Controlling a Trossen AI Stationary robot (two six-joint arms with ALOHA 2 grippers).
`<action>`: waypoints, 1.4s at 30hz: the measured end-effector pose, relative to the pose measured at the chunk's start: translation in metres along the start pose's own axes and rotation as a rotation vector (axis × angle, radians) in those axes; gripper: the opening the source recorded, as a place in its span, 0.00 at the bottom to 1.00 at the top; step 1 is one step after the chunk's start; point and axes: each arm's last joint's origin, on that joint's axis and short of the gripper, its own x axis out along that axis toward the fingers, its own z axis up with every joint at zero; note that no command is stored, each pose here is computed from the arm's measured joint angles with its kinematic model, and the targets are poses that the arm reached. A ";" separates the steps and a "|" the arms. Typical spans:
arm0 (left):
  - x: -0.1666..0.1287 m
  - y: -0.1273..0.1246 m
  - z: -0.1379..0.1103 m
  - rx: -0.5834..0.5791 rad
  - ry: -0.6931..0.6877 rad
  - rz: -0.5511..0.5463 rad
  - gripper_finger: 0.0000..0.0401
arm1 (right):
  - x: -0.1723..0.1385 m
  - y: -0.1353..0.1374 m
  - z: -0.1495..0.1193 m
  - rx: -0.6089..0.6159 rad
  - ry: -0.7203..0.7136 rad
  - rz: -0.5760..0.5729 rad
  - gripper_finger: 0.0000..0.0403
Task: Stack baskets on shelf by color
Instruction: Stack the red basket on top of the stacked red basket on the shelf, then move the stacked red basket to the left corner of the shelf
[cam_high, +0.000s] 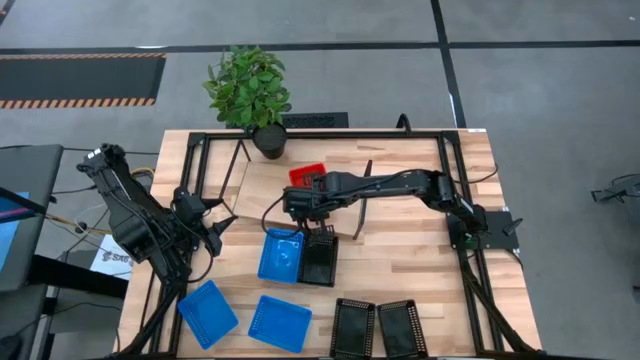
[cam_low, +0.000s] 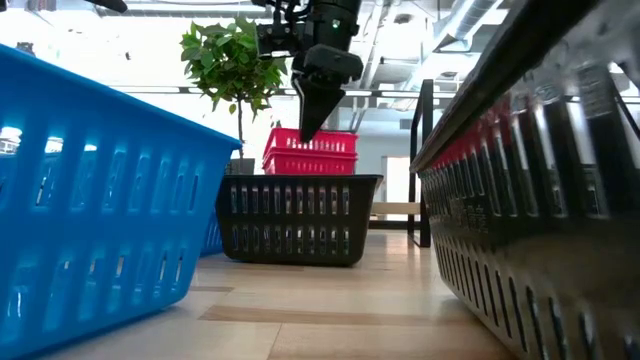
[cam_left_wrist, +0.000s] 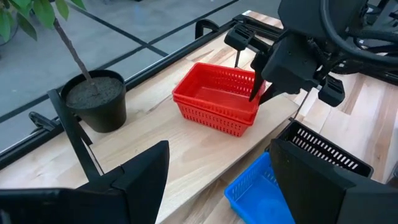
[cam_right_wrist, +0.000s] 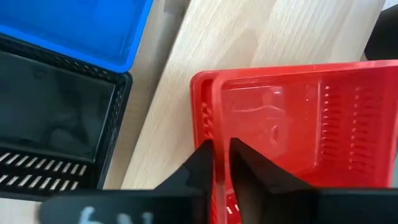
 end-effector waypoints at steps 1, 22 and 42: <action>0.000 0.000 0.000 -0.001 0.001 0.000 0.66 | -0.002 -0.001 0.001 0.002 -0.008 -0.002 0.23; 0.000 0.000 0.000 -0.014 0.004 0.000 0.66 | -0.001 -0.069 -0.049 0.663 0.350 -0.210 0.39; 0.000 0.000 -0.001 -0.018 0.031 0.000 0.66 | 0.017 -0.068 -0.010 0.788 -0.051 0.057 0.35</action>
